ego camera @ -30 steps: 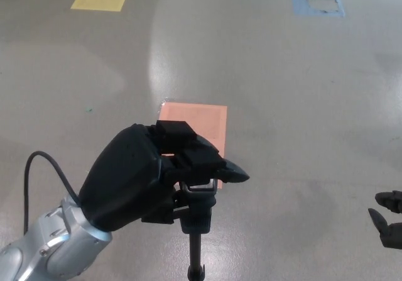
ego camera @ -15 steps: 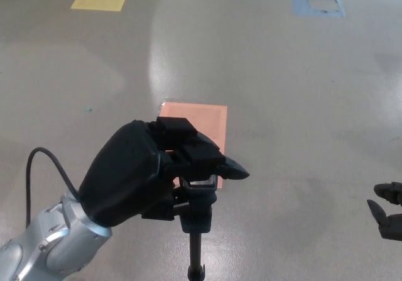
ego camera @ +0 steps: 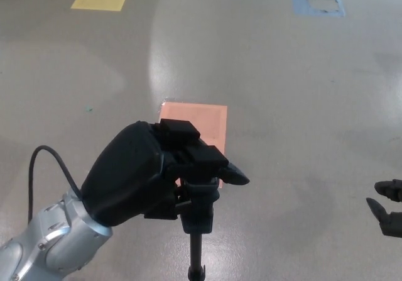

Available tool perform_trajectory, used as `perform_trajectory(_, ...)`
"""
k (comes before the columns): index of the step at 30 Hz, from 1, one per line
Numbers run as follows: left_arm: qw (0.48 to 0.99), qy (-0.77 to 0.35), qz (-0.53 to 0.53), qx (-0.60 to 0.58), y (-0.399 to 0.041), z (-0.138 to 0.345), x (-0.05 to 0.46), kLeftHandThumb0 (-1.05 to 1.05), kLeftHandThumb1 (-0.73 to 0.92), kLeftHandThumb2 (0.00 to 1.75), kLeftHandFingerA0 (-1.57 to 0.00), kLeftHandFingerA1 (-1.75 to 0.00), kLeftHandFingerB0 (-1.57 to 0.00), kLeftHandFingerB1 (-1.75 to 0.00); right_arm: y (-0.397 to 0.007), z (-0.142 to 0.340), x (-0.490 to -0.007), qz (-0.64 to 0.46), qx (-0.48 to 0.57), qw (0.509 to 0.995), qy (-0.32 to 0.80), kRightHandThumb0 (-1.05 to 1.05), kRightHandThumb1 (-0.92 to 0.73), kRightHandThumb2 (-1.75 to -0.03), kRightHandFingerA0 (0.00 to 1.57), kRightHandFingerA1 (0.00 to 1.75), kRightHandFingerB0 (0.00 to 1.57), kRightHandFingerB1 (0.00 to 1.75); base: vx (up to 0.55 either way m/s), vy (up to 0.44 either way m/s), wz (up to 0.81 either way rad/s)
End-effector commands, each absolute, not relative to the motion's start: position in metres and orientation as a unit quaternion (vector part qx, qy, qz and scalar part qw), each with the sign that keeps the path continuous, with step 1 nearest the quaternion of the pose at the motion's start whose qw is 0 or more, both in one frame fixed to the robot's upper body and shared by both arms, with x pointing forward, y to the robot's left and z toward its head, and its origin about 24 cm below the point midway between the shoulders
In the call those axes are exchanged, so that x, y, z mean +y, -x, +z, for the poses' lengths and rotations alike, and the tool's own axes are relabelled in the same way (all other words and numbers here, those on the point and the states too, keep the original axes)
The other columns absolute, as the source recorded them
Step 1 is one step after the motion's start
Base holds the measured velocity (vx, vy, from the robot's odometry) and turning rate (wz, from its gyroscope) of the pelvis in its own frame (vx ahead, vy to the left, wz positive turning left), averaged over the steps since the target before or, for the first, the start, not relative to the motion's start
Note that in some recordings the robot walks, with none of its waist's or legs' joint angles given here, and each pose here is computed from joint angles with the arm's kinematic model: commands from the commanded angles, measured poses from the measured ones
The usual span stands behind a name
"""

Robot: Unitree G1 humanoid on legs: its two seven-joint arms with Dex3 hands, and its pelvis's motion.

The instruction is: The robot uses its left hand to grab the top of a phone stand kept on the floor and rotates it anti-clockwise

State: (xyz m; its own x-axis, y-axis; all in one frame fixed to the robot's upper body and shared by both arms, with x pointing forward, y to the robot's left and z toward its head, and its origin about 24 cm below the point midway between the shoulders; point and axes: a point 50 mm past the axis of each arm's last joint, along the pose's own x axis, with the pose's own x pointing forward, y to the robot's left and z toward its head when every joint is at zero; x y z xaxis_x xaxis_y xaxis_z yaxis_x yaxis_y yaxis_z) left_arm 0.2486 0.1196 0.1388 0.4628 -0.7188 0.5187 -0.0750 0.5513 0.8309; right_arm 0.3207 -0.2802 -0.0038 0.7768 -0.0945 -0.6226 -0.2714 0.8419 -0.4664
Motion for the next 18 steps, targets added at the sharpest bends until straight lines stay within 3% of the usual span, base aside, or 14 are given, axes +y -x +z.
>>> perform_trajectory(1, 0.746, -0.429, -0.214, -0.462, -0.2505, 0.1405, 0.1215, -0.14, 0.73, 0.62, -0.91, -0.69, -0.87, -0.61, -0.3207, 0.0006, -0.2884, 0.038, 0.336, 0.898, 0.280, -0.61, -0.89, -0.65, 0.17, 0.29, 0.03, 0.23, 0.00, 0.000, 0.00)
perform_trajectory(7, 0.750, -0.422, -0.219, -0.459, -0.2506, 0.1398, 0.1213, -0.14, 0.74, 0.62, -0.91, -0.69, -0.88, -0.61, -0.3209, 0.0013, -0.2888, 0.039, 0.334, 0.899, 0.280, -0.60, -0.90, -0.67, 0.15, 0.29, 0.02, 0.24, 0.00, 0.000, 0.00)
perform_trajectory(8, 0.768, -0.403, -0.222, -0.446, -0.2515, 0.1392, 0.1210, -0.18, 0.73, 0.62, -0.92, -0.69, -0.87, -0.61, -0.3215, 0.0020, -0.2888, 0.040, 0.334, 0.898, 0.283, -0.60, -0.86, -0.70, 0.15, 0.30, 0.07, 0.15, 0.00, 0.000, 0.00)
perform_trajectory(11, 0.783, -0.389, -0.224, -0.431, -0.2521, 0.1391, 0.1207, -0.21, 0.74, 0.62, -0.91, -0.68, -0.87, -0.60, -0.3220, 0.0027, -0.2889, 0.039, 0.334, 0.897, 0.286, -0.60, -0.86, -0.69, 0.15, 0.30, 0.07, 0.15, 0.00, 0.000, 0.00)
perform_trajectory(12, 0.798, -0.376, -0.227, -0.413, -0.2524, 0.1392, 0.1209, -0.24, 0.74, 0.62, -0.92, -0.72, -0.87, -0.60, -0.3225, 0.0031, -0.2887, 0.038, 0.334, 0.898, 0.285, -0.63, -0.71, -0.99, 0.08, 0.42, 0.01, 0.27, 0.00, 0.000, 0.00)
perform_trajectory(13, 0.806, -0.367, -0.229, -0.404, -0.2526, 0.1392, 0.1209, -0.24, 0.73, 0.62, -0.94, -0.70, -0.87, -0.60, -0.3227, 0.0034, -0.2887, 0.037, 0.334, 0.898, 0.285, -0.62, -0.89, -0.66, 0.17, 0.29, 0.04, 0.22, 0.00, 0.000, 0.00)
perform_trajectory(15, 0.826, -0.346, -0.233, -0.380, -0.2533, 0.1394, 0.1210, -0.25, 0.75, 0.62, -0.93, -0.71, -0.87, -0.60, -0.3231, 0.0040, -0.2889, 0.037, 0.334, 0.898, 0.285, -0.62, -0.85, -0.69, 0.15, 0.30, 0.08, 0.13, 0.00, 0.000, 0.00)
perform_trajectory(18, 0.847, -0.319, -0.240, -0.350, -0.2542, 0.1400, 0.1212, -0.23, 0.74, 0.62, -0.93, -0.73, -0.86, -0.60, -0.3235, 0.0047, -0.2889, 0.037, 0.332, 0.899, 0.283, -0.62, -0.89, -0.65, 0.17, 0.29, 0.04, 0.22, 0.00, 0.000, 0.00)
